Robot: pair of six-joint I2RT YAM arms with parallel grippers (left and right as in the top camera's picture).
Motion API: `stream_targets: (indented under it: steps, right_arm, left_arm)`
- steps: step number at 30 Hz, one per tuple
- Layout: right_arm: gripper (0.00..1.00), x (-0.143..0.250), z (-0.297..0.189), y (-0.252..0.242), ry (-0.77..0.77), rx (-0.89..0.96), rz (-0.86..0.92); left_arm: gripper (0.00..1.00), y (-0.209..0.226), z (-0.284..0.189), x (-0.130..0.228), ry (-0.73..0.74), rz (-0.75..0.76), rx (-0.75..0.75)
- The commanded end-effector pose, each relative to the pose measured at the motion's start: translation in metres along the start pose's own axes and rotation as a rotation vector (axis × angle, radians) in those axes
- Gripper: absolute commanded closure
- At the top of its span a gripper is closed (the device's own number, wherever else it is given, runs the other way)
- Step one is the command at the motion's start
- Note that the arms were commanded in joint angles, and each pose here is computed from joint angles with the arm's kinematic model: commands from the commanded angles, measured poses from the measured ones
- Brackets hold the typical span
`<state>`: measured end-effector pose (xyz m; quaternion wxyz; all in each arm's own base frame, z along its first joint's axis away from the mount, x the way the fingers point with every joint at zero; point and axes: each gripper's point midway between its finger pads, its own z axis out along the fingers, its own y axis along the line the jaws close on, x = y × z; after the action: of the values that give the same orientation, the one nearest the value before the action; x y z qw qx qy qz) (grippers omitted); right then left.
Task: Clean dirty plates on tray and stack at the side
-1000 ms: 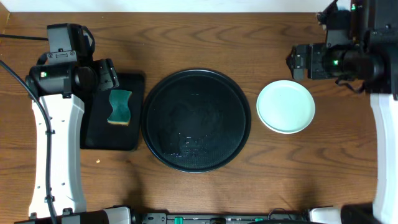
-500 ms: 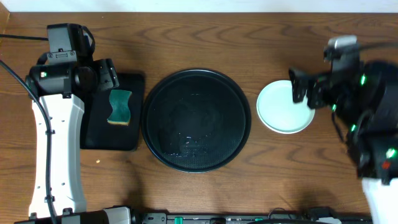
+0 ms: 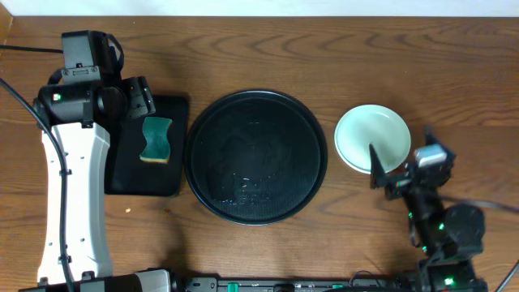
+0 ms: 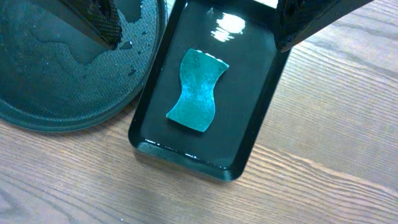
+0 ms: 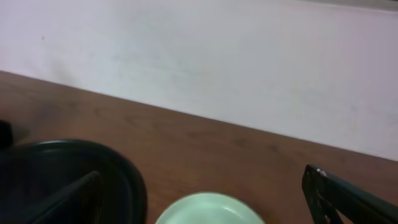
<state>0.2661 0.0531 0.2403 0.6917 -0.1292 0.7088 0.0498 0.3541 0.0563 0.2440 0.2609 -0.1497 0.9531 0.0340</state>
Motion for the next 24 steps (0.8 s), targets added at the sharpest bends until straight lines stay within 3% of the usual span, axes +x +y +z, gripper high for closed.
stream_targets:
  steps: [1,12,24]
  right_arm:
    - [0.01,0.022,-0.007,0.003,-0.015,0.002,0.004]
    - [0.01,0.059,-0.016,0.009,-0.053,0.006,-0.003]
    - [0.01,0.08,-0.022,0.016,0.022,-0.02,0.017]
  left_arm:
    - [0.22,0.003,-0.002,-0.001,-0.005,-0.008,-0.009]
    - [0.21,0.003,-0.001,-0.001,-0.004,-0.008,-0.009]
    - [0.21,0.003,-0.001,-0.001,-0.004,-0.008,-0.009]
